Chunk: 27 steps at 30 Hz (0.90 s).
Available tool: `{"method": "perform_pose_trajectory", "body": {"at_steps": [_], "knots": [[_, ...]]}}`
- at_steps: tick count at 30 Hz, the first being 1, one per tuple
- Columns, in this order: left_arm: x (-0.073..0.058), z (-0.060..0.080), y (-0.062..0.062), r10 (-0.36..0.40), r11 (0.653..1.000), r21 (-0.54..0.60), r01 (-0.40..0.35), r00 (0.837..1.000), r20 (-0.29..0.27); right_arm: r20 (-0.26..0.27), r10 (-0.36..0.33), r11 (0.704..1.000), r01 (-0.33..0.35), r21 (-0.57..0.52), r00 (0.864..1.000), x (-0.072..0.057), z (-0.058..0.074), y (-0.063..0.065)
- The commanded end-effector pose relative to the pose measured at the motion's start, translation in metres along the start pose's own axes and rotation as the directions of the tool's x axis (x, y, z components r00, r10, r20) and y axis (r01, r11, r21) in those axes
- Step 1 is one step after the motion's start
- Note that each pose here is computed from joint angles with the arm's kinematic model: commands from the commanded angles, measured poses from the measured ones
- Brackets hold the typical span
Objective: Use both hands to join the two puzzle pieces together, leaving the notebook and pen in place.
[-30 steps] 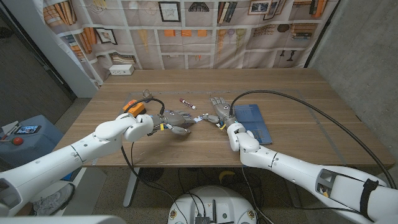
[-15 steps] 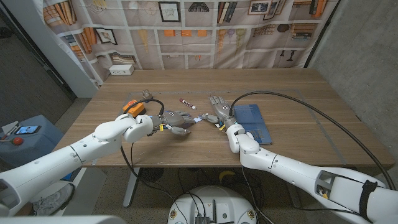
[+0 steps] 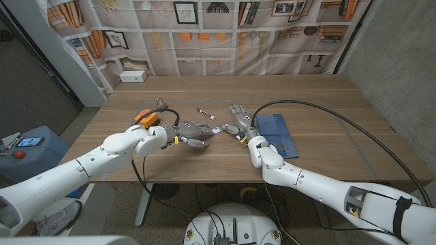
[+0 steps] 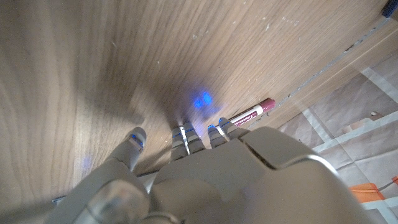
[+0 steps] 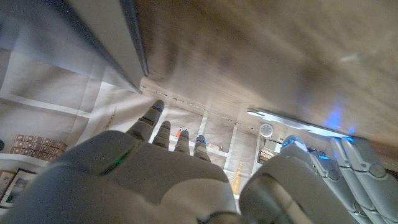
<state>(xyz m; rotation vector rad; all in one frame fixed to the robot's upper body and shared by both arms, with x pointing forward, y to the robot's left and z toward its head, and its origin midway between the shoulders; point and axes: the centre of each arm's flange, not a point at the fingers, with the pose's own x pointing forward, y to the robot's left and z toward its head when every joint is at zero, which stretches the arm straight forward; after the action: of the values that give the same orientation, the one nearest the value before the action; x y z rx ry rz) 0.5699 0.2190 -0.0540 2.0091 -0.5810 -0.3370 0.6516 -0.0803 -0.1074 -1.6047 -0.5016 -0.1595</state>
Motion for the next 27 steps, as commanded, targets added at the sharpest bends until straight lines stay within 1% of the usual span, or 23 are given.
{"method": "perform_pose_trajectory", "body": {"at_steps": [1,14,22,27], "knots": [[-0.0026,-0.0019,0.0043,0.043,0.999,-0.008,-0.043,0.999,0.001,-0.002,0.007,0.999,-0.007,-0.039,1.0,-0.0001,-0.0003,-0.0022],[-0.0057,-0.0032,0.006,0.079,0.997,-0.011,-0.079,0.997,-0.004,0.0,0.008,0.998,-0.008,-0.068,1.0,0.0005,0.0007,-0.0061],[-0.0071,-0.004,0.0069,0.093,0.996,-0.014,-0.093,0.996,-0.009,-0.006,0.01,0.995,-0.01,-0.098,1.0,0.0006,0.0018,-0.0056],[-0.008,-0.0047,0.0076,0.102,0.995,-0.02,-0.103,0.995,-0.015,-0.007,0.005,0.996,-0.005,-0.088,1.0,0.0001,0.0023,-0.0069]]}}
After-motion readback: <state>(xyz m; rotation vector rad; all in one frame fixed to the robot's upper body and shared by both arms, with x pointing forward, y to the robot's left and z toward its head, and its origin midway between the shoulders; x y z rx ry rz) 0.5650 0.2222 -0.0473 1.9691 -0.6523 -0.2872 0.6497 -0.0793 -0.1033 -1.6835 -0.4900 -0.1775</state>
